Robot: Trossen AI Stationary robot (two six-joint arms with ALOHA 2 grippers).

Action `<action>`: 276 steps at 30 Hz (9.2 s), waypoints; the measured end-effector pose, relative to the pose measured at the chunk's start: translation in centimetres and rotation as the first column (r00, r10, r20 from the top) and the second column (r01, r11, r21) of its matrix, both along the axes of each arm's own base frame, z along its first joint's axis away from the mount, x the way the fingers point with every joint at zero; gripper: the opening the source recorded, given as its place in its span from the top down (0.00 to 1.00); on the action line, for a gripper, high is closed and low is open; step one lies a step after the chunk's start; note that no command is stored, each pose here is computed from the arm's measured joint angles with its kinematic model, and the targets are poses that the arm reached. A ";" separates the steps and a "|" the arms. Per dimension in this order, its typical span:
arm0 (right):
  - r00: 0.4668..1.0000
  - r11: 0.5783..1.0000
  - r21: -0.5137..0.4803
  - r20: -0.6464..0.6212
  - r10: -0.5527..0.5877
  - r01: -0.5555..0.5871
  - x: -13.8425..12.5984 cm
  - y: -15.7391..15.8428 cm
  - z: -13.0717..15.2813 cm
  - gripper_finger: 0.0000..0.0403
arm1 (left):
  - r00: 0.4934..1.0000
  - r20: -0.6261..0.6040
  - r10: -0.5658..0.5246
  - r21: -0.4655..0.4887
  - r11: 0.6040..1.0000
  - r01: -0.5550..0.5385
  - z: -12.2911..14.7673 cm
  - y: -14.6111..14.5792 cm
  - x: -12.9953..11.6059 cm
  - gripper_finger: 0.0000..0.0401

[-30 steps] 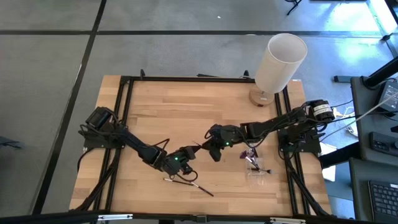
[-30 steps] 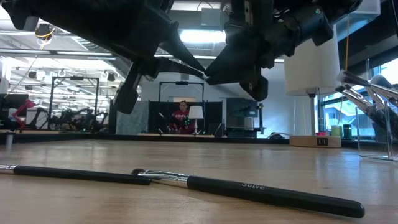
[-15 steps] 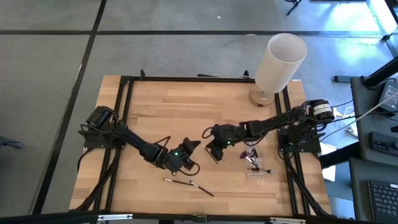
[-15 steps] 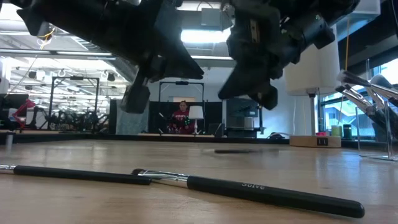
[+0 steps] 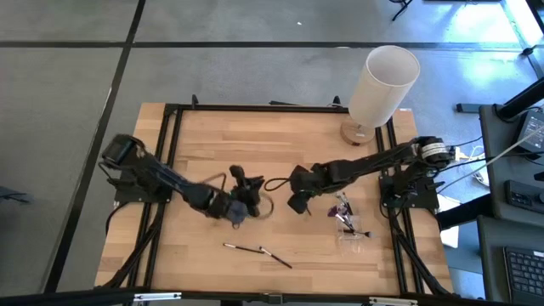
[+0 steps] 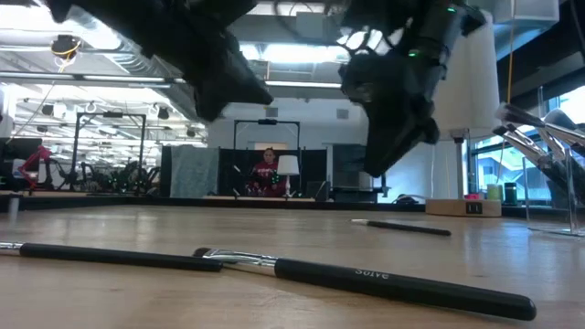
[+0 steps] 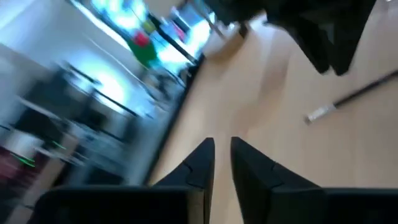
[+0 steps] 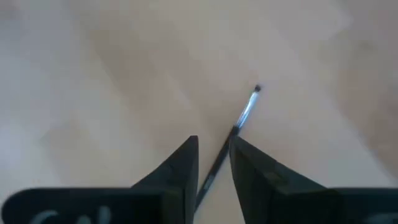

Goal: Put items in baskets/containers
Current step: Put the paintbrush into the right section of the transparent organizer, then put the foundation brush into the right section of the transparent organizer

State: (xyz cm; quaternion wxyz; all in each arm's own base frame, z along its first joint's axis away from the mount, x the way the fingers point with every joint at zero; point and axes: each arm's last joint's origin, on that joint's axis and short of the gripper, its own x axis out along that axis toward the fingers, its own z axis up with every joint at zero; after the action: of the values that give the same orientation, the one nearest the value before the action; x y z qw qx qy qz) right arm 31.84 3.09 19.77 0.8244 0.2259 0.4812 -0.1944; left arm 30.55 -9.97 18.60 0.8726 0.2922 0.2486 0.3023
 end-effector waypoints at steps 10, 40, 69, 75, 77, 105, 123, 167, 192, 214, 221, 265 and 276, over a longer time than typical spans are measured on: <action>0.945 0.997 -0.018 -0.320 -0.071 0.069 2.3 -1.9 -2.9 0.77 | 1.000 0.011 0.013 -0.511 0.860 -0.005 -0.3 6.1 -4.9 0.76; 0.891 0.993 0.069 -0.451 -0.058 0.099 1.4 -3.7 -4.7 0.97 | 0.994 0.092 0.056 -0.546 0.838 0.003 -4.8 6.5 -8.9 0.67; 0.928 0.972 -0.153 0.300 0.220 -0.181 -15.6 11.7 11.2 0.95 | 0.993 0.075 0.095 -0.568 0.822 -0.036 -5.1 6.3 -9.3 0.68; 0.910 0.976 -0.103 0.353 0.218 -0.194 -16.8 14.0 6.7 0.95 | 0.992 0.078 0.101 -0.564 0.825 -0.040 -5.1 6.3 -9.3 0.68; 0.912 0.976 -0.095 0.348 0.218 -0.197 -17.1 14.1 5.4 0.95 | 0.991 0.079 0.104 -0.562 0.826 -0.042 -5.1 6.3 -9.3 0.68; 0.929 0.990 -0.009 0.346 0.134 -0.139 -16.4 13.7 5.7 0.77 | 0.982 0.103 -0.159 -0.622 0.760 0.188 -4.5 5.5 -8.5 0.68; 0.947 0.955 0.130 0.216 0.236 -0.267 1.8 13.6 3.4 0.77 | 0.982 0.108 -0.153 -0.599 0.779 0.187 -4.4 5.6 -8.4 0.68; 0.857 0.963 0.167 -0.443 0.264 -0.211 12.6 17.0 -7.3 0.97 | 0.995 0.044 -0.087 -0.593 0.799 0.096 -5.7 3.0 -10.6 0.68; 0.921 0.950 -0.263 -0.386 0.058 -0.170 7.8 15.2 4.0 0.95 | 0.995 0.043 -0.095 -0.610 0.786 0.101 -5.7 3.0 -10.6 0.68; 0.989 0.952 -0.285 -0.129 0.074 -0.108 0.4 17.9 11.7 0.95 | 0.994 0.053 -0.093 -0.620 0.777 0.106 -5.7 2.9 -10.5 0.68; 0.923 0.966 -0.159 -0.361 0.136 -0.204 4.3 10.3 5.4 0.76 | 0.997 0.058 -0.054 -0.598 0.798 0.078 -5.6 3.4 -10.4 0.68; 0.843 0.935 0.135 -0.405 0.355 -0.329 3.8 0.7 -5.8 0.93 | 0.998 0.025 -0.055 -0.624 0.779 0.058 -5.9 3.8 -10.5 0.68; 0.911 0.944 0.054 -0.251 0.327 -0.324 2.4 3.0 -0.1 0.94 | 0.998 0.024 -0.056 -0.624 0.779 0.059 -5.9 3.8 -10.5 0.68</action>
State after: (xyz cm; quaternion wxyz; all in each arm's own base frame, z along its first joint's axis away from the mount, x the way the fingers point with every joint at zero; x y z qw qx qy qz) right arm 34.29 6.11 19.64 0.7748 0.1202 0.6156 -0.0791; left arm 20.10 -6.20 12.70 0.9294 -0.0063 0.3240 0.1767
